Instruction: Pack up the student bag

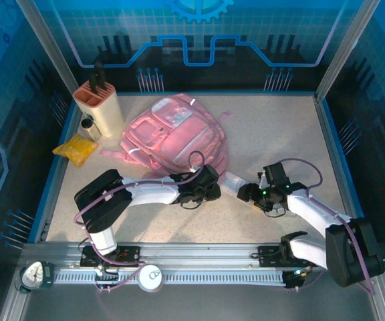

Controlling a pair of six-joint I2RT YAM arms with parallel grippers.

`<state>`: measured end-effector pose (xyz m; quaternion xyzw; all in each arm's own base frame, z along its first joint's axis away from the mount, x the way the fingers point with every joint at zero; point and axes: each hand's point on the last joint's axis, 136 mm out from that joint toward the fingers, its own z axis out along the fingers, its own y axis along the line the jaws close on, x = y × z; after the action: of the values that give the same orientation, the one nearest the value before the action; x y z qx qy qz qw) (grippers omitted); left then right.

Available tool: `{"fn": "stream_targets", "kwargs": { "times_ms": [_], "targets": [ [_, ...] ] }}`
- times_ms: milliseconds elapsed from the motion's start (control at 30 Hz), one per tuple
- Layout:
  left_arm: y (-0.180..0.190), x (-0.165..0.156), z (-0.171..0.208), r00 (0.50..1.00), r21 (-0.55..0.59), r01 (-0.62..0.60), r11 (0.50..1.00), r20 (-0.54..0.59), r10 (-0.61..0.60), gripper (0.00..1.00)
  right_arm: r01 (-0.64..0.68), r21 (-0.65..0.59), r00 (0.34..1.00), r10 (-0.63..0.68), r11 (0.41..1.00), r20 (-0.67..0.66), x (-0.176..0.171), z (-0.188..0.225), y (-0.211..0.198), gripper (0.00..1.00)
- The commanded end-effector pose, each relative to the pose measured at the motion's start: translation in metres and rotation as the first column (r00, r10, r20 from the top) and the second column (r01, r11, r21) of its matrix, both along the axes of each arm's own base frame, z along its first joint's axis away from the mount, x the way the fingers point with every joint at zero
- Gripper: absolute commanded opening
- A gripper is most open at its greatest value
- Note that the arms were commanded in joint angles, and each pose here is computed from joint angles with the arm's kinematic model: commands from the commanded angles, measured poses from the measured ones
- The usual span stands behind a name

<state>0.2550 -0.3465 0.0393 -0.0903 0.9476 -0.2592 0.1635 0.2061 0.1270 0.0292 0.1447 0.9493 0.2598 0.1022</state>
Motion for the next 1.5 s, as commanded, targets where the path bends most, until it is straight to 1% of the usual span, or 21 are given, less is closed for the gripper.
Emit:
{"fn": "stream_targets", "kwargs": {
  "times_ms": [0, 100, 200, 300, 467, 533, 600, 667, 800, 933, 1000, 1100, 1233, 1333, 1400, 1467],
  "targets": [
    [0.001, 0.007, -0.003, 0.998, 0.003, -0.062, 0.998, 0.01, 0.062, 0.3, -0.008, 0.02, 0.996, 0.01, 1.0, -0.087, -0.029, -0.011, 0.021, 0.71],
    [0.012, 0.007, -0.012, 0.995, 0.038, -0.097, 0.995, 0.007, 0.097, 0.29, -0.018, 0.051, 0.998, 0.021, 0.999, -0.059, -0.032, -0.002, 0.043, 0.72],
    [0.011, 0.005, -0.013, 0.995, 0.028, -0.097, 0.995, -0.004, 0.098, 0.28, -0.044, 0.051, 0.999, 0.045, 0.998, -0.008, -0.027, 0.015, 0.054, 0.75],
    [0.005, 0.002, -0.011, 0.995, -0.001, -0.093, 0.996, -0.022, 0.093, 0.27, -0.053, -0.023, 0.998, 0.053, 0.998, 0.03, -0.019, 0.026, 0.04, 0.79],
    [-0.003, -0.005, -0.01, 0.995, -0.026, -0.093, 0.995, -0.04, 0.092, 0.26, -0.013, -0.073, 0.999, 0.015, 0.997, 0.037, -0.004, 0.028, 0.003, 0.85],
    [-0.007, -0.006, -0.01, 0.995, -0.043, -0.089, 0.995, -0.042, 0.088, 0.26, -0.041, -0.076, 0.998, 0.045, 0.996, 0.048, 0.005, 0.028, -0.002, 0.87],
    [-0.012, -0.006, -0.011, 0.995, -0.057, -0.083, 0.995, -0.05, 0.081, 0.26, -0.079, -0.077, 0.997, 0.079, 0.994, 0.005, 0.009, 0.026, -0.001, 0.87],
    [-0.018, -0.005, -0.011, 0.996, -0.074, -0.074, 0.995, -0.05, 0.07, 0.26, -0.104, -0.114, 0.994, 0.101, 0.988, -0.036, 0.012, 0.018, -0.003, 0.88],
    [-0.021, -0.005, -0.018, 0.996, -0.061, -0.063, 0.996, -0.062, 0.06, 0.26, -0.123, -0.121, 0.992, 0.119, 0.985, -0.041, 0.014, 0.008, 0.0, 0.87],
    [-0.012, 0.001, -0.021, 0.996, -0.034, -0.073, 0.997, -0.044, 0.072, 0.26, -0.211, -0.143, 0.975, 0.197, 0.967, -0.106, -0.003, 0.002, 0.012, 0.87],
    [0.003, 0.006, -0.025, 0.994, -0.002, -0.098, 0.995, -0.054, 0.098, 0.25, -0.243, -0.12, 0.967, 0.229, 0.963, -0.115, -0.012, 0.003, 0.022, 0.84],
    [0.017, 0.011, -0.027, 0.992, -0.021, -0.113, 0.993, -0.054, 0.112, 0.23, -0.279, -0.112, 0.957, 0.266, 0.954, -0.116, -0.026, 0.005, 0.037, 0.81],
    [0.023, 0.009, -0.026, 0.994, -0.022, -0.102, 0.995, -0.049, 0.101, 0.23, -0.3, -0.072, 0.951, 0.292, 0.951, -0.104, -0.037, 0.005, 0.052, 0.77],
    [0.013, 0.004, -0.028, 0.995, -0.063, -0.075, 0.995, -0.074, 0.07, 0.21, -0.282, -0.091, 0.957, 0.272, 0.955, -0.102, -0.032, 0.003, 0.043, 0.78],
    [0.006, 0.003, -0.028, 0.996, -0.084, -0.055, 0.995, -0.077, 0.049, 0.21, -0.292, -0.085, 0.954, 0.284, 0.952, -0.099, -0.03, 0.001, 0.039, 0.78],
    [0.006, 0.004, -0.029, 0.996, -0.075, -0.054, 0.996, -0.08, 0.048, 0.21, -0.31, -0.121, 0.947, 0.295, 0.943, -0.126, -0.031, -0.004, 0.031, 0.78]
  ]
}}
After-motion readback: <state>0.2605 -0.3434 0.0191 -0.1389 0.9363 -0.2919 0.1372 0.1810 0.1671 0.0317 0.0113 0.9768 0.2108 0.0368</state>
